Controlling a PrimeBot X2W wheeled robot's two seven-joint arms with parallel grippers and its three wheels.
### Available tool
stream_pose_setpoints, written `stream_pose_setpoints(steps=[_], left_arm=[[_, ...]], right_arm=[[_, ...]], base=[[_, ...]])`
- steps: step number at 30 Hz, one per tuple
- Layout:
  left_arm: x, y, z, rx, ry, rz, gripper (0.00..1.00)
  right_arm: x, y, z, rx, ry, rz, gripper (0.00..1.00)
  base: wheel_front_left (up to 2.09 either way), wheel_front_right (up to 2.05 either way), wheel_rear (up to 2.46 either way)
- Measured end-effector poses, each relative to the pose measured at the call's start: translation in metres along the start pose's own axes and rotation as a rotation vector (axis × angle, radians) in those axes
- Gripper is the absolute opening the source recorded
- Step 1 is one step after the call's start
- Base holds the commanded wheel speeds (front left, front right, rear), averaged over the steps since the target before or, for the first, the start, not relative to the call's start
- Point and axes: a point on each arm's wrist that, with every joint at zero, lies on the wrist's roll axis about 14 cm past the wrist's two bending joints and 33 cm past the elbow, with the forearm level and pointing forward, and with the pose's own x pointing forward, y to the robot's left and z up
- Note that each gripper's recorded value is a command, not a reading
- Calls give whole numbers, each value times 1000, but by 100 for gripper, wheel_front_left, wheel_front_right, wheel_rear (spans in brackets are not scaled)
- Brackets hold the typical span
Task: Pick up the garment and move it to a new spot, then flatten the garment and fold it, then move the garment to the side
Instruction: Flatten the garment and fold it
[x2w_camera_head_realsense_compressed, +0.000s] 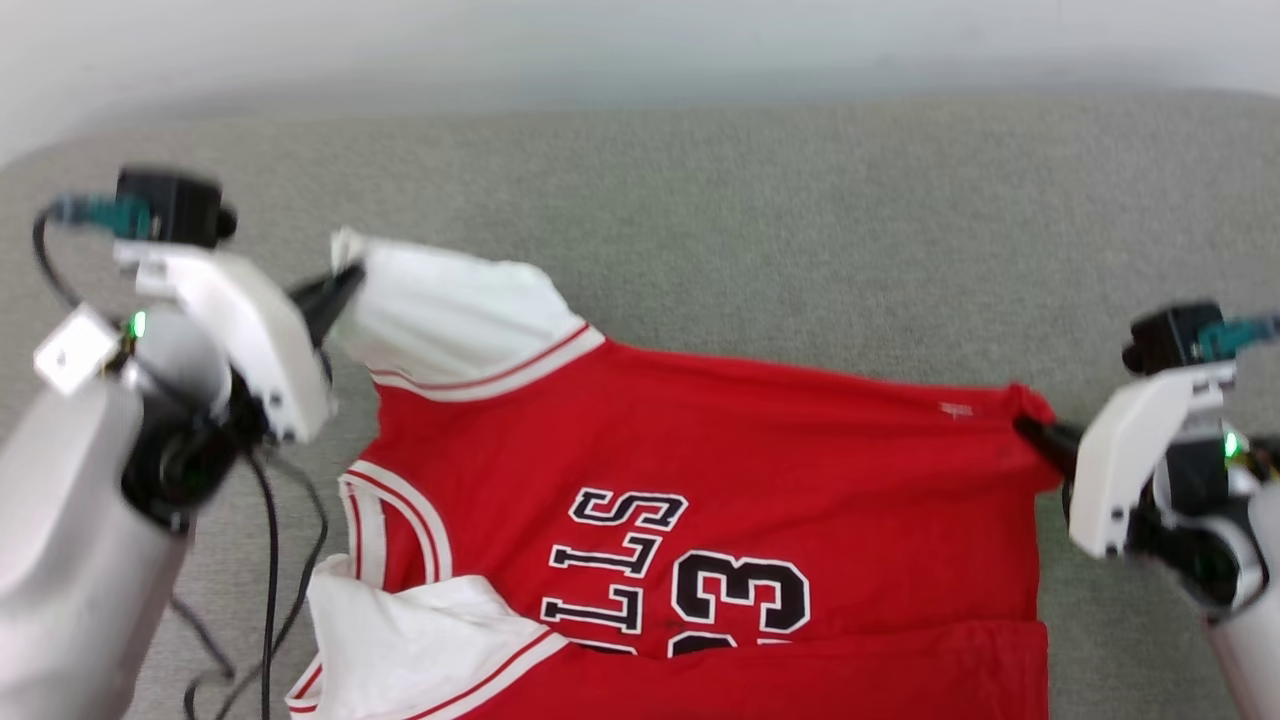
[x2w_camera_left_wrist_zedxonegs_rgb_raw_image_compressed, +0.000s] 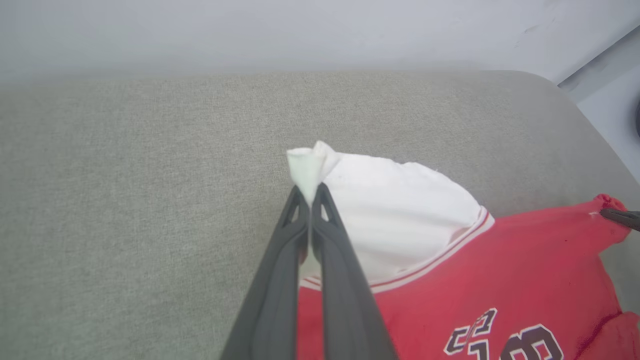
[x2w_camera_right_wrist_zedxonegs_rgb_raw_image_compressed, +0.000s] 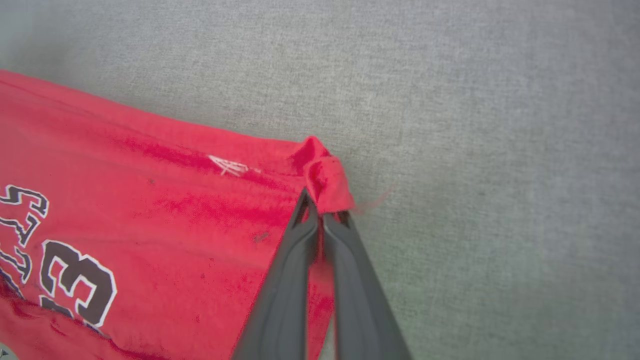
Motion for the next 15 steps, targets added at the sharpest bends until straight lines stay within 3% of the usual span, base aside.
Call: stream_pose_setpoints(steps=[15], left_arm=[[-106, 16, -139, -299, 81, 194, 0]], right_arm=[[-37, 21, -82, 145, 0, -2, 0]], base=[[0, 0, 0]])
